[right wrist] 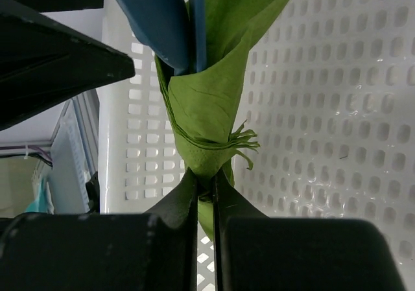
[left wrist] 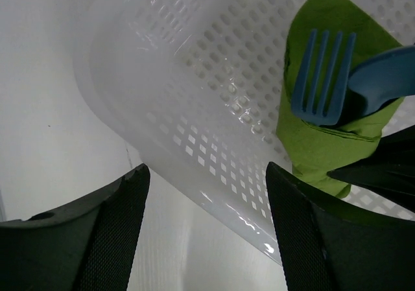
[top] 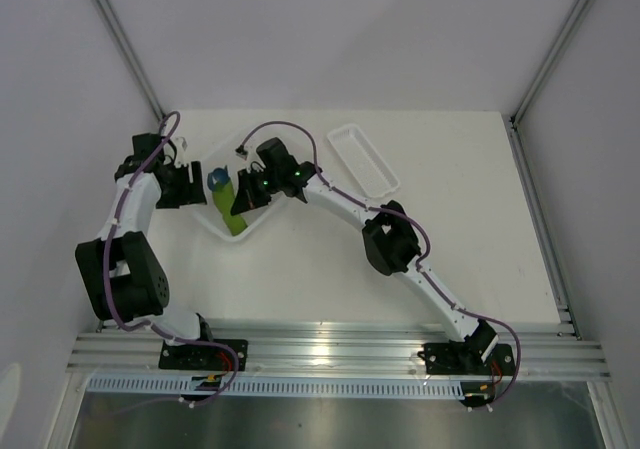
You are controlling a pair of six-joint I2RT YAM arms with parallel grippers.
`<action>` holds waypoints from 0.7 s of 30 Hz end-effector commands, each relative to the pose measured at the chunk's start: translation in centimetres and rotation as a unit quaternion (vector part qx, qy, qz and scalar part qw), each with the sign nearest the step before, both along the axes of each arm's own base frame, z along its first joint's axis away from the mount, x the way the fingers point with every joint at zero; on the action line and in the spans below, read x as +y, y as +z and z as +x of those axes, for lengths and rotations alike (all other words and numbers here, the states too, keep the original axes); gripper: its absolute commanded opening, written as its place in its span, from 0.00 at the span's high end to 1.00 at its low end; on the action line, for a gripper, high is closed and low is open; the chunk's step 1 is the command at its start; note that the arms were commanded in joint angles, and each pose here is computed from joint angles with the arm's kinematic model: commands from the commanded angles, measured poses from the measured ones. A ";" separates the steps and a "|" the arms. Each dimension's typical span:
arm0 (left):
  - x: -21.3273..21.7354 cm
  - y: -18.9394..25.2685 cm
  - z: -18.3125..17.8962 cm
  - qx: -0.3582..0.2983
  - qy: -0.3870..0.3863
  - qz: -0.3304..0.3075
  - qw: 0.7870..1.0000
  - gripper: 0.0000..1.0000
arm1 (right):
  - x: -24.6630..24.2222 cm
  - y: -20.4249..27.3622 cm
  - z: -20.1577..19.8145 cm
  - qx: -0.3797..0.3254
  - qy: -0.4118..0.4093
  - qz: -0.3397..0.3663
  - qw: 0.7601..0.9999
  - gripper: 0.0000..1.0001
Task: Place the utensils on the paper napkin and roll it up
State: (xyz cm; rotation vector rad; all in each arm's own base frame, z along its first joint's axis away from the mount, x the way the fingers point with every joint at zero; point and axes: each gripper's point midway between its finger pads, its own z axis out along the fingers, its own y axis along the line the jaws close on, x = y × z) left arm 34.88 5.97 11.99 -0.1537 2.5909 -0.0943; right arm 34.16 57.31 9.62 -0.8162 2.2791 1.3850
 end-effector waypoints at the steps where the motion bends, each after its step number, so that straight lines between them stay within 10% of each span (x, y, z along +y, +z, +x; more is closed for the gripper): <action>1: 0.4 0.2 1.1 -0.017 0.008 -0.006 1.000 0.25 | 0.5 1.1 -0.5 0.019 -0.005 0.011 1.000 1.00; 21: -0.7 -1.0 1.2 -0.006 -0.002 -0.036 0.999 0.30 | -0.1 -5.9 2.8 0.086 -0.134 -0.047 0.986 0.83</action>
